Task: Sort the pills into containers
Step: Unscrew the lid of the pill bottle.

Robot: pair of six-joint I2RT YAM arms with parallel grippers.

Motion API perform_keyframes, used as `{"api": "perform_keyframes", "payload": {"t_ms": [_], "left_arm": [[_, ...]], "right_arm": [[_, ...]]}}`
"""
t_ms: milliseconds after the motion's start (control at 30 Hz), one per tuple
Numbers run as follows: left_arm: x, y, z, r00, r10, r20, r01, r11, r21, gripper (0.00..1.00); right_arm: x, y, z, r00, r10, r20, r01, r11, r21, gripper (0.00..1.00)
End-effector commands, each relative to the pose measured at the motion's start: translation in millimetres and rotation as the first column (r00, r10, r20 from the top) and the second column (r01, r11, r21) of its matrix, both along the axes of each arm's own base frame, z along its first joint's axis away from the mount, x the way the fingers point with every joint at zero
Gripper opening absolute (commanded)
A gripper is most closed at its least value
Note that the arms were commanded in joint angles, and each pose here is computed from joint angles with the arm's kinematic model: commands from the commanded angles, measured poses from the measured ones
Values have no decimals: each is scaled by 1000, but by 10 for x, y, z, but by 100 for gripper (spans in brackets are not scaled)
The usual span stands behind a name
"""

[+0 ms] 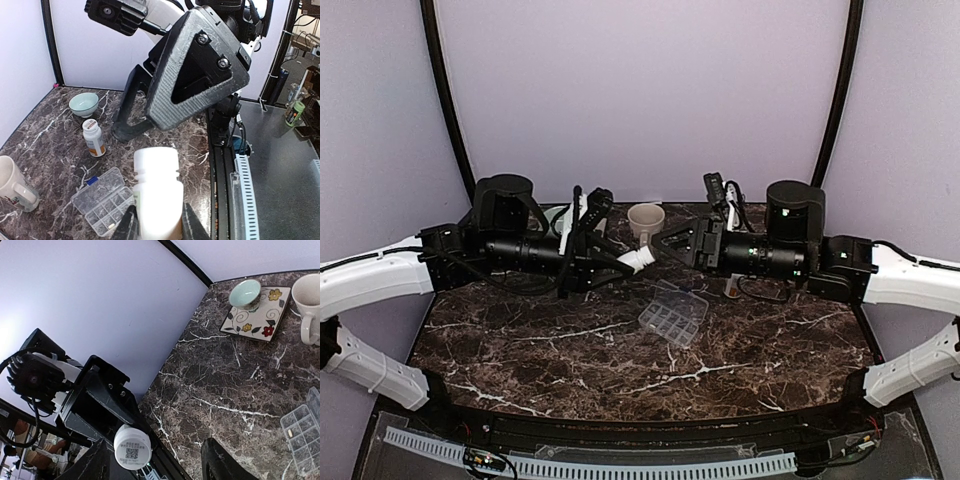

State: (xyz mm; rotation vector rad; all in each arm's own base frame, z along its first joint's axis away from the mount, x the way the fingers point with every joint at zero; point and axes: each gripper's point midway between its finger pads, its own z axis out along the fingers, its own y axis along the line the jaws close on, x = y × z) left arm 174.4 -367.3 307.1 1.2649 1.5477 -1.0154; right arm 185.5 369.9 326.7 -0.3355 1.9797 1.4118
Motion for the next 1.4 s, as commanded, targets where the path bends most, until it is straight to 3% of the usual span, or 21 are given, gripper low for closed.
{"api": "perform_keyframes", "payload": {"t_ms": [0, 733, 1233, 1367], "left_arm": [[133, -5, -46, 991, 54, 121, -57, 998, 21, 0], [158, -30, -187, 984, 63, 169, -73, 996, 53, 0], [120, -31, -228, 983, 57, 174, -69, 996, 61, 0], [113, -21, -228, 983, 59, 175, -71, 996, 58, 0]], "right_arm": [[27, 3, 190, 998, -22, -65, 25, 999, 47, 62], [-21, 224, -35, 983, 45, -178, -44, 999, 11, 56], [3, 261, -12, 983, 47, -177, -44, 999, 20, 44], [-13, 278, -19, 982, 59, -178, -56, 998, 22, 30]]}}
